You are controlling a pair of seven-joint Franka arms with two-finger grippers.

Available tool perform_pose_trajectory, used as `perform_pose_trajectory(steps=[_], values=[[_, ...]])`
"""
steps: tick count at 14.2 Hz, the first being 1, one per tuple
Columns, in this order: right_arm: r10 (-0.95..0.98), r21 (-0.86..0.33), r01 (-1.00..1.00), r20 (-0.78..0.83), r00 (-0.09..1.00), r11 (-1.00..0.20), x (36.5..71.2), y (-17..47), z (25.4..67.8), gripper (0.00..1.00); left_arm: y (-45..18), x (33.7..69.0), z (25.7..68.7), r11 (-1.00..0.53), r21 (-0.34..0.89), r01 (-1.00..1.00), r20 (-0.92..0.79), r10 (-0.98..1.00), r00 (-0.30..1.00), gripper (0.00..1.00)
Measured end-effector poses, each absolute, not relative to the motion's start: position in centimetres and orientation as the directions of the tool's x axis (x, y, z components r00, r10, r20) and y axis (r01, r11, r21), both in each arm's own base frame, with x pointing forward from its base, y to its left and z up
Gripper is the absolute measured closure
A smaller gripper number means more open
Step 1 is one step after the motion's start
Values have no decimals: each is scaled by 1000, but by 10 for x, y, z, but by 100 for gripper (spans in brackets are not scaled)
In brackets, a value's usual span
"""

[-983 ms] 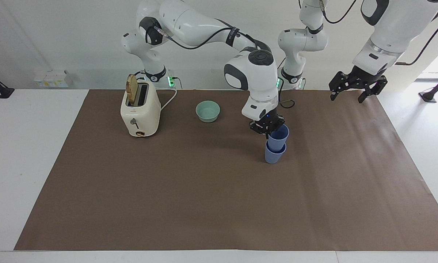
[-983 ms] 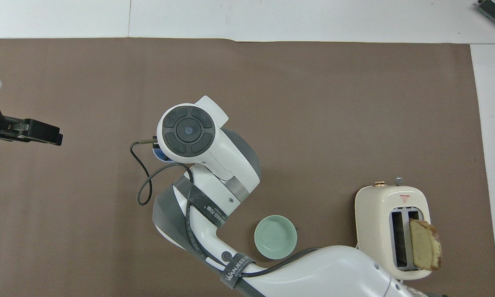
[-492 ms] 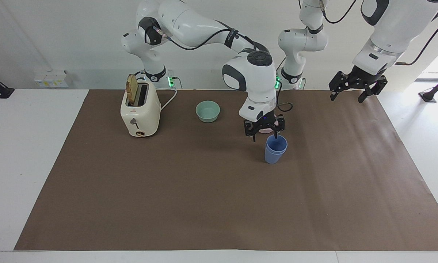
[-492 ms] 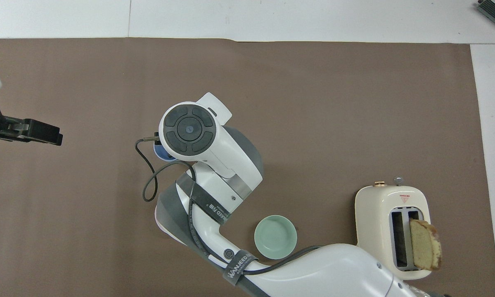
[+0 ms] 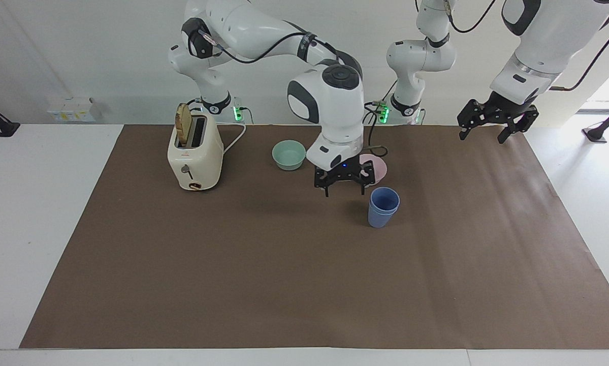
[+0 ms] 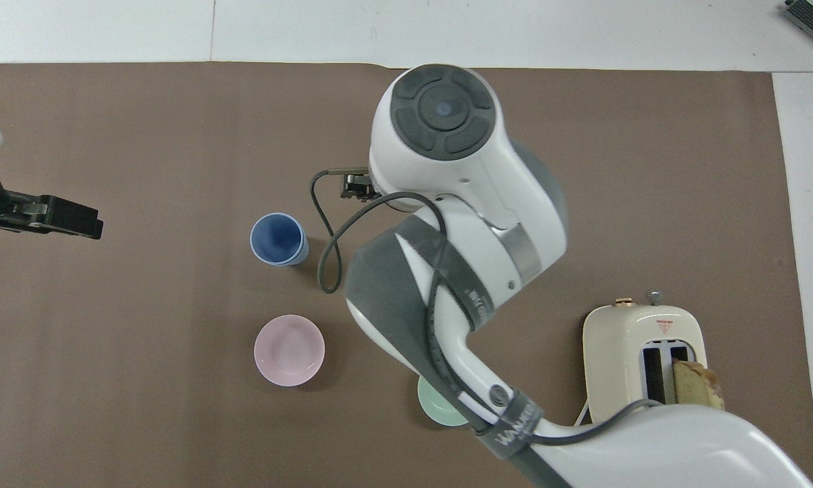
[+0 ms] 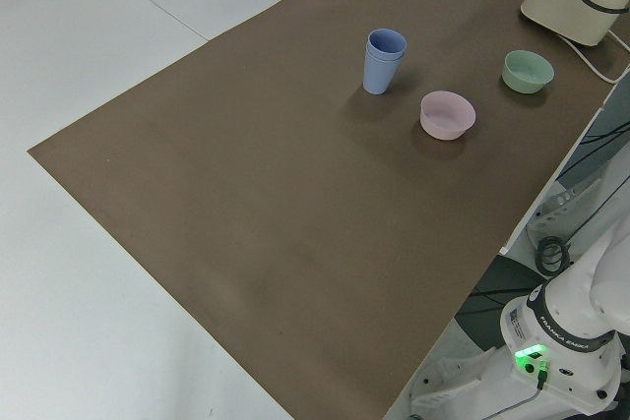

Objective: Stack blue cups with both arms

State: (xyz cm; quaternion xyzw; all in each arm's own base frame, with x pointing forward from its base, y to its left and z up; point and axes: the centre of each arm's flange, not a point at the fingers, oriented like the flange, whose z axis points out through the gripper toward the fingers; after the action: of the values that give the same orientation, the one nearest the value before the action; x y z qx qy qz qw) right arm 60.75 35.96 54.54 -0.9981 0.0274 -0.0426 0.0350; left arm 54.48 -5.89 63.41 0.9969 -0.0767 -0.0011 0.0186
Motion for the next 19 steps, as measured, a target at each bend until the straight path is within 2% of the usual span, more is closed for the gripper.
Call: perform_pose_trajectory(steps=[3, 7, 11, 19], values=[[-64, -44, -61, 71, 995, -997, 607, 292, 595, 0, -59, 545, 634, -988, 37, -153, 1, -153, 988, 0], [-43, -15, -42, 52, 998, -999, 615, 193, 631, 0, -59, 545, 634, -988, 37, -153, 1, -153, 988, 0], [-113, -18, -112, 39, 993, -993, 617, 123, 649, 0, -59, 545, 634, -988, 37, -153, 1, -153, 988, 0], [-45, 14, -45, -5, 999, -999, 598, 27, 664, 0, -59, 545, 634, -988, 37, -153, 0, -153, 988, 0]])
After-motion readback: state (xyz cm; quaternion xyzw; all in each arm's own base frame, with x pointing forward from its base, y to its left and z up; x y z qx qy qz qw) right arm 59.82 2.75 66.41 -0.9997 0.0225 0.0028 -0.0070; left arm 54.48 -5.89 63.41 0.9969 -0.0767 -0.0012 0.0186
